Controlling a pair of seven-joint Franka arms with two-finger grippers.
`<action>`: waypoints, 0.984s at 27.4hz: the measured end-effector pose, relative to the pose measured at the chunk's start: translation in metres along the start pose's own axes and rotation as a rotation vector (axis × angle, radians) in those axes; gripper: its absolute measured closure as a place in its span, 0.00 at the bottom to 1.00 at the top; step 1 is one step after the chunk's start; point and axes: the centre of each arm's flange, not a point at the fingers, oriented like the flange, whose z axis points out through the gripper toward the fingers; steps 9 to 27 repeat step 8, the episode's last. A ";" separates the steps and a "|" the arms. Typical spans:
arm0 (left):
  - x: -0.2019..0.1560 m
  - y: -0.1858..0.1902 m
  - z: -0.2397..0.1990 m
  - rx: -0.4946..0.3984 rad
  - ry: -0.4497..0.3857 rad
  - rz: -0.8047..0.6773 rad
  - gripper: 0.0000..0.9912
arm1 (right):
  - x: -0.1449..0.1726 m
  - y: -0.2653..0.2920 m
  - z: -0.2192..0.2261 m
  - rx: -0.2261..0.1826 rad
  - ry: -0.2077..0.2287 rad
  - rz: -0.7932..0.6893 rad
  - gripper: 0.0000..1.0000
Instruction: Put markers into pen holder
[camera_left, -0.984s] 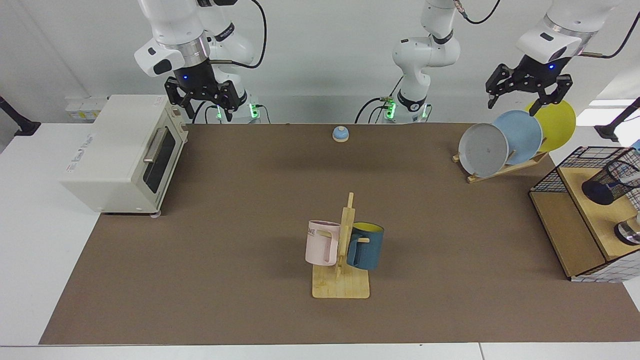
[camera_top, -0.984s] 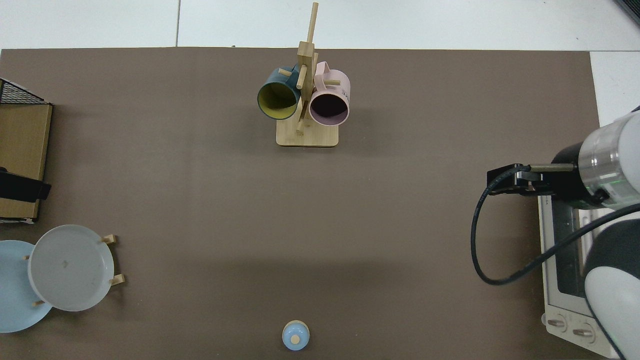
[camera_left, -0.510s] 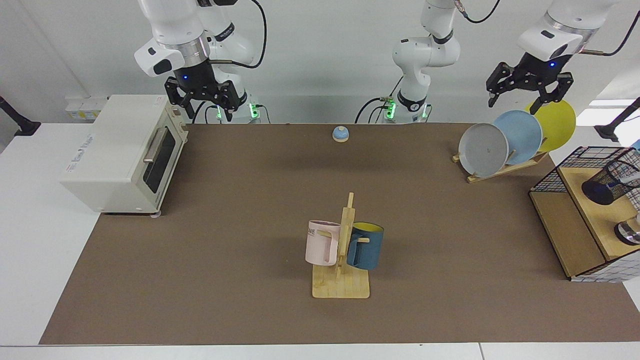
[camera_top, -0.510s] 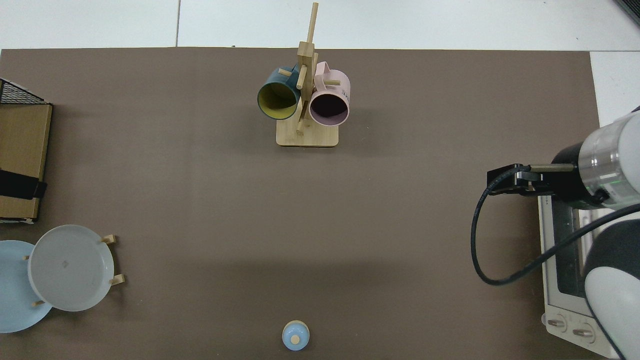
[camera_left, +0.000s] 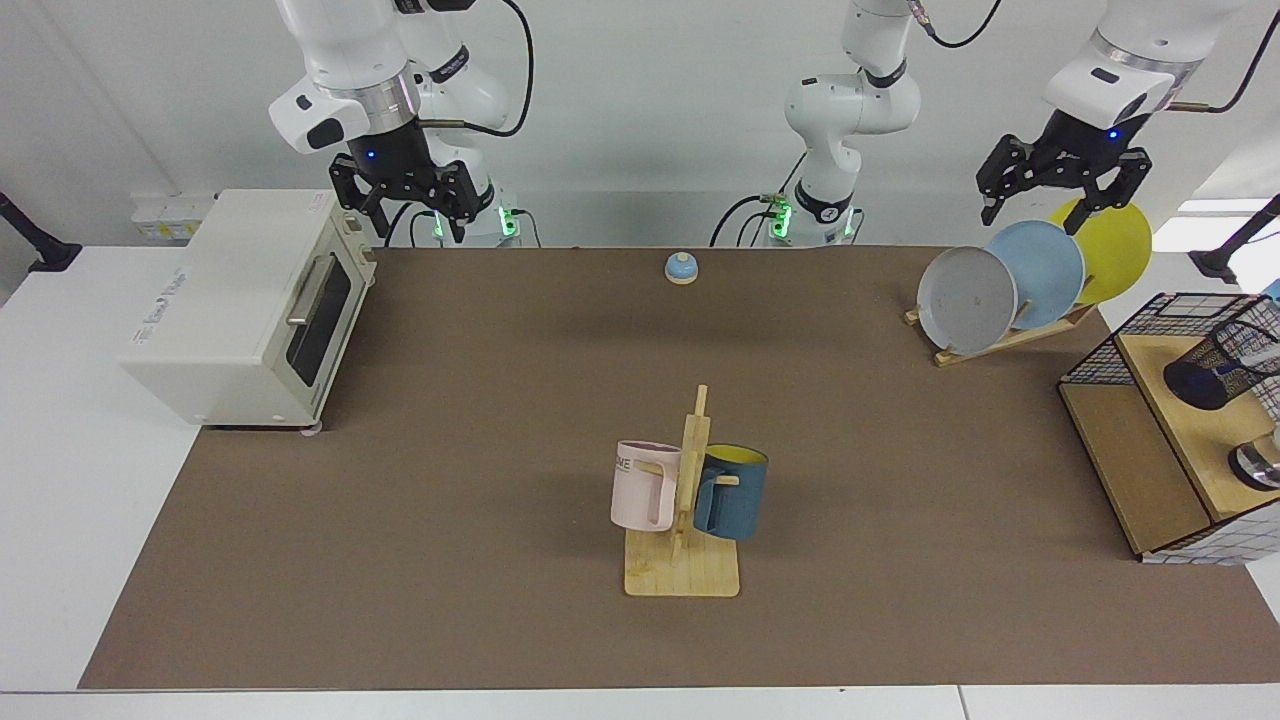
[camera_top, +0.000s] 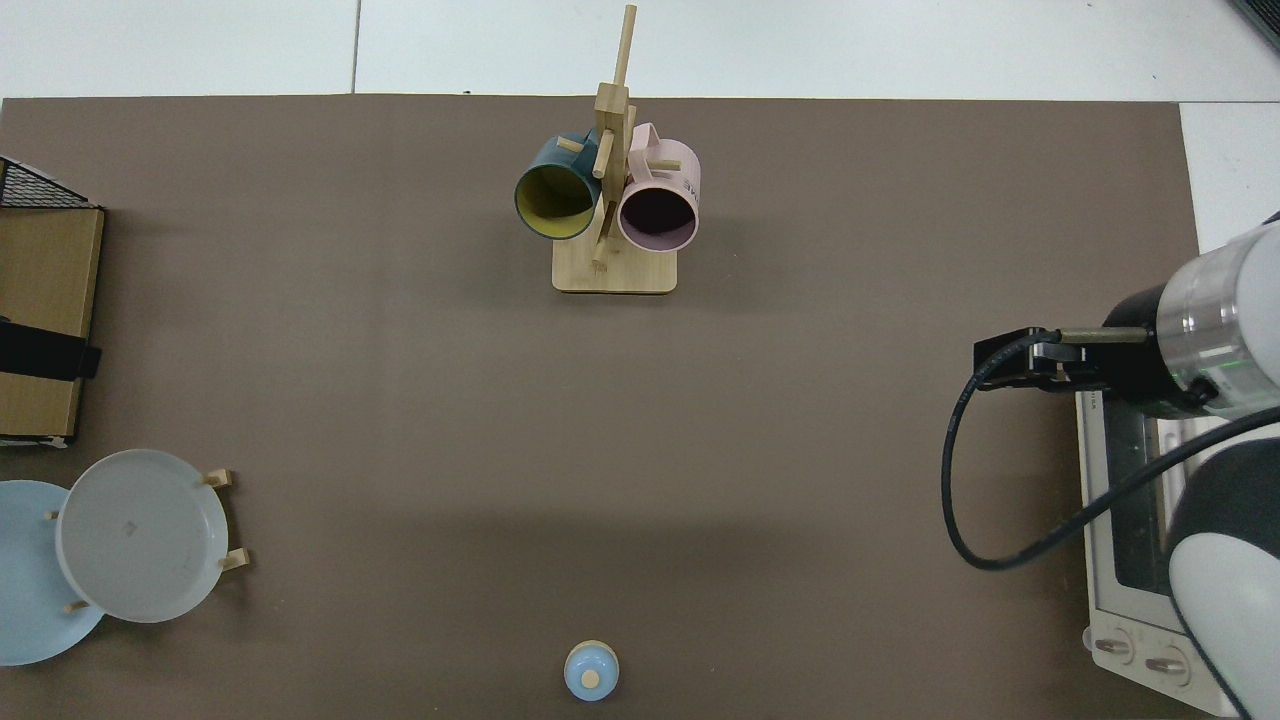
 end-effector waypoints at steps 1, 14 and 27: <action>0.000 0.000 0.001 0.000 0.002 0.000 0.00 | 0.000 0.000 0.000 0.000 0.000 0.000 0.00; -0.004 0.001 0.002 0.001 0.008 0.000 0.00 | 0.000 0.000 0.000 0.000 0.000 0.000 0.00; -0.004 0.001 0.002 0.001 0.008 0.000 0.00 | 0.000 0.000 0.000 0.000 0.000 0.000 0.00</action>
